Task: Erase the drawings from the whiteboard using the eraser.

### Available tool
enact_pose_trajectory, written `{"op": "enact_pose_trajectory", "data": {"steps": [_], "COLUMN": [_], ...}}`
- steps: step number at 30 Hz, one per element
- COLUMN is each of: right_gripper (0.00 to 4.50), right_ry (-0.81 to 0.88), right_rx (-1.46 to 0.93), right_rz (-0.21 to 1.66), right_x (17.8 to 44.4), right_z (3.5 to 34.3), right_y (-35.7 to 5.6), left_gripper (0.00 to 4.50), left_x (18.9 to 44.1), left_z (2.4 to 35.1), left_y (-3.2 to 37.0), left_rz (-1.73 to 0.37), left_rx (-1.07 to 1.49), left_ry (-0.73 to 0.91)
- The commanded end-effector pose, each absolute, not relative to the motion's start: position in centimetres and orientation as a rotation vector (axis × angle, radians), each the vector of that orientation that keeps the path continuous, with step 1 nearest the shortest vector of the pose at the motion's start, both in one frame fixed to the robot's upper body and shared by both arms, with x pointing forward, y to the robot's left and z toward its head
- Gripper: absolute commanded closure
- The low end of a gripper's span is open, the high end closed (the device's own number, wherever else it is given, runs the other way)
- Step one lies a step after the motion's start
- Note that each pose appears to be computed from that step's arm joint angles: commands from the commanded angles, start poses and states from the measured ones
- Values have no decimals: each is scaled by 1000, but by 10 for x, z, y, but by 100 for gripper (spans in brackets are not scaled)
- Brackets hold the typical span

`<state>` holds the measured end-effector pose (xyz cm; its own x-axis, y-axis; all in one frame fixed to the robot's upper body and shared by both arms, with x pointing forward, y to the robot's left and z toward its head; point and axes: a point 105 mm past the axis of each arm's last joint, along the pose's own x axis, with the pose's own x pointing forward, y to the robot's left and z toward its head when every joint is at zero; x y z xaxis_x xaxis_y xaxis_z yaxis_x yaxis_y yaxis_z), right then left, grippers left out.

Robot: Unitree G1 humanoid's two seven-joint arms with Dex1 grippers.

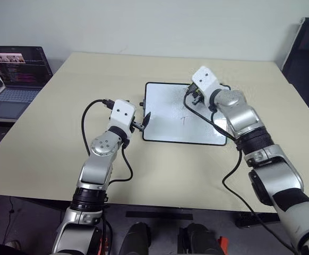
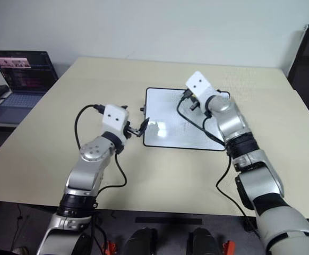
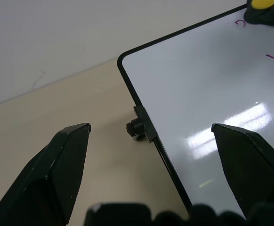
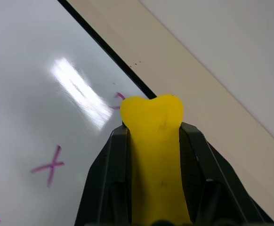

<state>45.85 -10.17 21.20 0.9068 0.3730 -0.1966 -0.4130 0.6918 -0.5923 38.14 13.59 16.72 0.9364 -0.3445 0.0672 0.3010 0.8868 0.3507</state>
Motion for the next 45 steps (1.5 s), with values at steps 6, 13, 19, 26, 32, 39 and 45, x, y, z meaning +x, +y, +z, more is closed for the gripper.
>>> {"op": "enact_pose_trajectory", "data": {"steps": [6,13,19,26,32,39,45], "right_gripper": [351,351,351,351,351,351,351], "right_ry": [180,152,136,132,129,114,97], "right_rx": [-739,-704,-688,-698,-696,-687,-666], "right_rz": [415,502,590,600,597,619,642], "right_x": [454,448,450,462,468,467,463], "right_z": [184,185,194,204,210,214,218], "right_y": [-137,-101,-69,-63,-62,-54,-46], "left_gripper": [0,0,0,0,0,0,0], "left_x": [383,384,384,380,377,377,378], "left_z": [184,185,185,182,181,182,183], "left_y": [136,137,137,138,140,142,142], "left_rz": [-323,-319,-319,-306,-294,-290,-294], "left_rx": [345,346,349,344,342,350,354], "left_ry": [-192,-195,-198,-193,-192,-191,-194]}}
